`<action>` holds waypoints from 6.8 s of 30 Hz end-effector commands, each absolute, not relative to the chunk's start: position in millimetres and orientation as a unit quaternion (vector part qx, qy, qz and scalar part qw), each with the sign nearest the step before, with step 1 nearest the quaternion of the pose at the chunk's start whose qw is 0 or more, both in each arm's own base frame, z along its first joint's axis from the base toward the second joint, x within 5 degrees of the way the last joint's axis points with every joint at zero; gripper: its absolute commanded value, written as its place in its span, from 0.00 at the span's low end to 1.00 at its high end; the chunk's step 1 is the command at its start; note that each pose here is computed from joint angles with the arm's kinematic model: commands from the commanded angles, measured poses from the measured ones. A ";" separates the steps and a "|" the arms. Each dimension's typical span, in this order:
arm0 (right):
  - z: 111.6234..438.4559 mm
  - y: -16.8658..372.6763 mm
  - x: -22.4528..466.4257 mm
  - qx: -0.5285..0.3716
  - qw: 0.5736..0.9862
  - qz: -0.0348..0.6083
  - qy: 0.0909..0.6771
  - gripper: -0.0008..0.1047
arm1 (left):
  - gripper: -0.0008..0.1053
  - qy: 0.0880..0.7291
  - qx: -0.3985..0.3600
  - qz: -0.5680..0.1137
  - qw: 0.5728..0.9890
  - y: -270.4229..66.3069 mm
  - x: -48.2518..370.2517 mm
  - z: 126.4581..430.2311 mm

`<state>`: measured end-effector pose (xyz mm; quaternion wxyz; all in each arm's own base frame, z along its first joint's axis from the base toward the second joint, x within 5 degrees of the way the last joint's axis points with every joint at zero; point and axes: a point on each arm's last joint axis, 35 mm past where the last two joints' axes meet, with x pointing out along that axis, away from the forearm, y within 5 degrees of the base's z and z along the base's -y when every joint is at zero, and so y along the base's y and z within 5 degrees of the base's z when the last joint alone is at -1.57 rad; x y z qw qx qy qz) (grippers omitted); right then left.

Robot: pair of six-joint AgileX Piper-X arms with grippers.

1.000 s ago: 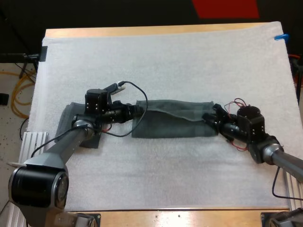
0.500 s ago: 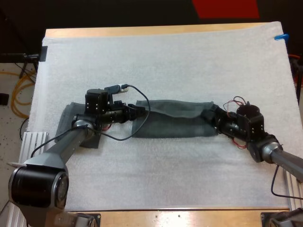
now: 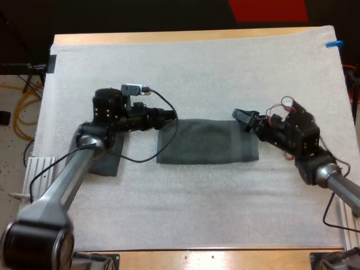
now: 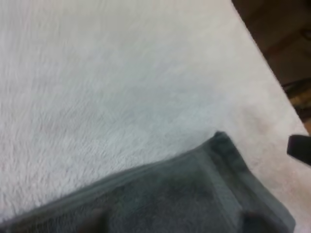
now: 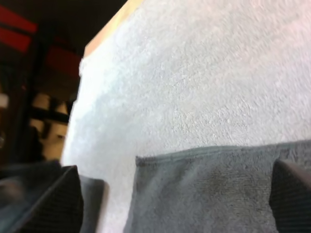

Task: Pick towel from pile fold and stack

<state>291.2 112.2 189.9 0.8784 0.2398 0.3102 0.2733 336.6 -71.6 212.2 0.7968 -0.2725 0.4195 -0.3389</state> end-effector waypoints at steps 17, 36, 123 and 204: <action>300.4 86.3 239.8 0.040 0.909 0.217 0.354 0.72 | 0.72 0.416 -0.207 -0.330 0.822 -55.7 237.9 326.1; 221.6 50.4 286.7 0.107 0.841 0.191 0.495 0.72 | 0.72 0.419 -0.200 -0.317 0.827 -50.5 206.4 338.5; 173.2 171.9 336.5 0.086 0.751 0.278 0.593 0.01 | 0.72 0.422 -0.209 -0.321 0.822 -50.9 206.0 338.6; 422.7 64.1 127.5 -0.092 0.889 0.274 0.356 0.84 | 0.27 0.644 -0.273 -0.205 0.684 -236.0 341.3 132.7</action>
